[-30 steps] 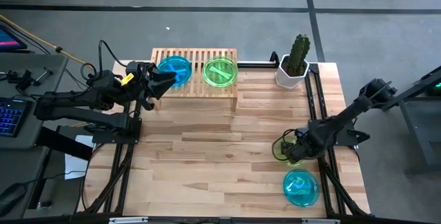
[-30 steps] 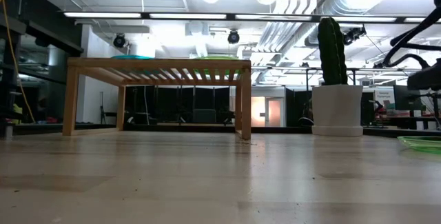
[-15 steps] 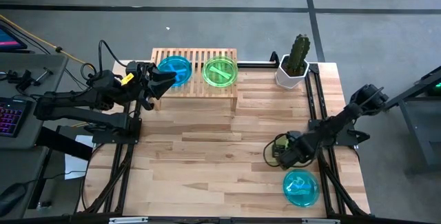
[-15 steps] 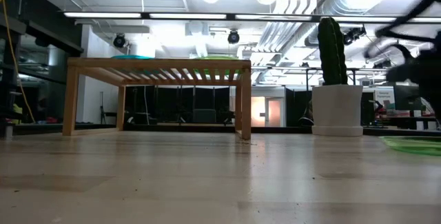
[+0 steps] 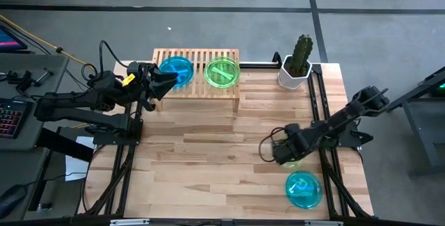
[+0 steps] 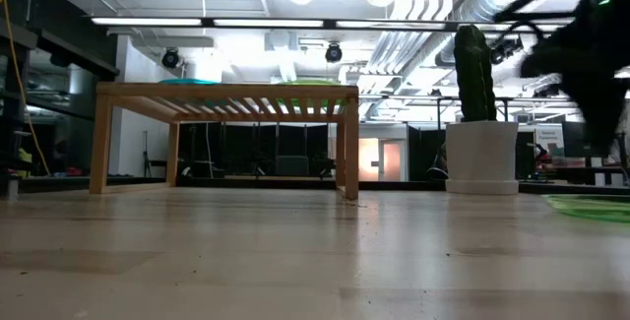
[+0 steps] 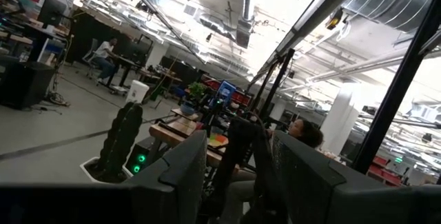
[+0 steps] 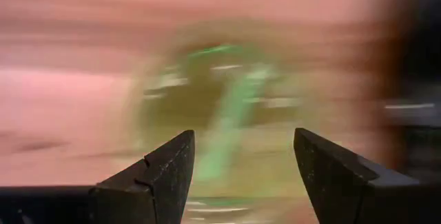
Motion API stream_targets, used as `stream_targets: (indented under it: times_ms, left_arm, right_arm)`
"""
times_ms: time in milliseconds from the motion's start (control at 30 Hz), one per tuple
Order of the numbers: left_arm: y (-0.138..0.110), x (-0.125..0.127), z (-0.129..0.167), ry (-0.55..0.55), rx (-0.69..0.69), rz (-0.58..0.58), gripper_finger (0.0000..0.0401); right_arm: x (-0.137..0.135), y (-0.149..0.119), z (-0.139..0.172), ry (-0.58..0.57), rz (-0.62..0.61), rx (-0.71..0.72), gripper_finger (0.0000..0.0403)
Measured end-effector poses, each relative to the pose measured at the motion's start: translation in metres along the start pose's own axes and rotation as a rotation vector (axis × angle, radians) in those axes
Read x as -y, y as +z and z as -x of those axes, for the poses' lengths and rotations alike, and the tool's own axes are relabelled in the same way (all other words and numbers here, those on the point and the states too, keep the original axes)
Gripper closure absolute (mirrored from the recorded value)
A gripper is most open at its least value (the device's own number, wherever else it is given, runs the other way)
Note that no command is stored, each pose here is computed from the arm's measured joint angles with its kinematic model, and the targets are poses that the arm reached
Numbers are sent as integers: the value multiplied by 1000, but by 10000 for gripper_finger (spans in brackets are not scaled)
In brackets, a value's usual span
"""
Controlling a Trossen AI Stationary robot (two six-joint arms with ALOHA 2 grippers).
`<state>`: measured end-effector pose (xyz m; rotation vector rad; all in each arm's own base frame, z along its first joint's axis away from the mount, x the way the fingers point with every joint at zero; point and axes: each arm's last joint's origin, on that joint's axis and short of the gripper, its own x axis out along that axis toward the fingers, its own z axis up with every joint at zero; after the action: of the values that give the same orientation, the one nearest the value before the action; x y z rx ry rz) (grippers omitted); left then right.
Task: Place and stack plates onto a shelf
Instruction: Stack the green plate on top of the green plate on the shelf
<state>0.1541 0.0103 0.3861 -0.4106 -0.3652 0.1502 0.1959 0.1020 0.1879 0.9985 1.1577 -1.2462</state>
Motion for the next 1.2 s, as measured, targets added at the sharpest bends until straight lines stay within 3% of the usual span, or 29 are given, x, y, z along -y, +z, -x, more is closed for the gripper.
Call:
stream_targets:
  times_ms: [100,200,333,600,900,1200]
  left_arm:
    - [0,0,0,-1,1,0,245]
    - [0,0,0,-1,2,0,245]
    - [1,0,0,-3,8,1,245]
    - [3,1,0,-11,29,-16,245]
    - [5,2,0,-22,57,-23,245]
    - [6,2,0,-24,62,-23,245]
  right_arm:
    - [15,3,11,-157,61,0,172]
    - [25,1,6,-165,93,-94,172]
    - [44,-3,-5,-171,12,-134,172]
    - [63,-3,-23,-33,-101,-225,172]
    - [64,-6,-49,59,-108,-282,173]
    - [53,-9,-52,239,-102,-260,221]
